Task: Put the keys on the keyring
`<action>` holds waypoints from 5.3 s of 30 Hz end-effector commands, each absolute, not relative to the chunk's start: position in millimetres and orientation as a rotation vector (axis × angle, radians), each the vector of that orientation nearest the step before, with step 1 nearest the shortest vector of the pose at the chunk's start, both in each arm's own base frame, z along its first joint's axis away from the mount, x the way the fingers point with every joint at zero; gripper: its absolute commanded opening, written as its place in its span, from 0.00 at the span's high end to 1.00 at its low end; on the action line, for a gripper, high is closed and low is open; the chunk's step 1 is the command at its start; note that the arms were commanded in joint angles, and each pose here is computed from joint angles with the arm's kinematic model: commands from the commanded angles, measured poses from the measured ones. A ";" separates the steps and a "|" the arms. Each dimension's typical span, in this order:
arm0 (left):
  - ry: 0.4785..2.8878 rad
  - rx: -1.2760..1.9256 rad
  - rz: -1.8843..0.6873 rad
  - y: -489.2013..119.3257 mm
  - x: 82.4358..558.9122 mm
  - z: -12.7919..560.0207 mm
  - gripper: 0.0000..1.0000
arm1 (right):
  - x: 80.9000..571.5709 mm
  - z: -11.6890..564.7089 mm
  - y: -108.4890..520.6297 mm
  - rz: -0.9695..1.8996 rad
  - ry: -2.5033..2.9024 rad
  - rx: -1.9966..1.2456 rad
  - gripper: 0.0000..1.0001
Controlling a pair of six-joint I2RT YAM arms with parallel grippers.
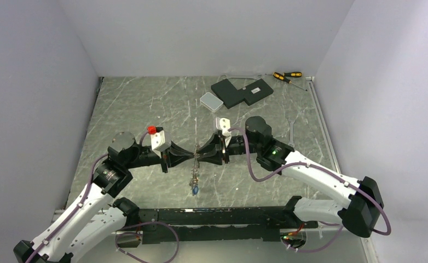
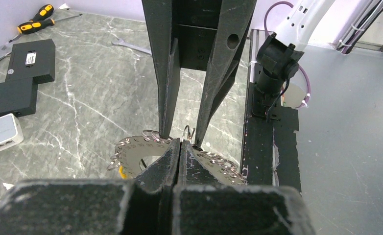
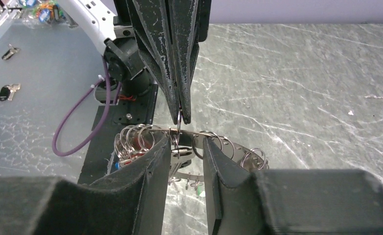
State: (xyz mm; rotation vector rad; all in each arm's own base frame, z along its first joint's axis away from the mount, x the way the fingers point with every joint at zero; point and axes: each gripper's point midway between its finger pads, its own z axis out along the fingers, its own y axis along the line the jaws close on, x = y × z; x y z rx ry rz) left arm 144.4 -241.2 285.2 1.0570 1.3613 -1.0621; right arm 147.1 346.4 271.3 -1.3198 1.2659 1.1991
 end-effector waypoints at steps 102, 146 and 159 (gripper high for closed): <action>1.348 1.126 -1.089 -256.9 153.9 279.2 0.51 | 156.7 271.8 331.9 0.934 1.704 -1.438 1.00; 1.329 1.162 -1.147 -261.3 147.3 280.0 0.63 | 138.3 283.7 342.5 0.995 1.566 -1.531 1.00; 1.284 1.191 -1.156 -256.4 134.1 290.7 0.40 | 142.4 280.8 338.3 0.954 1.593 -1.520 1.00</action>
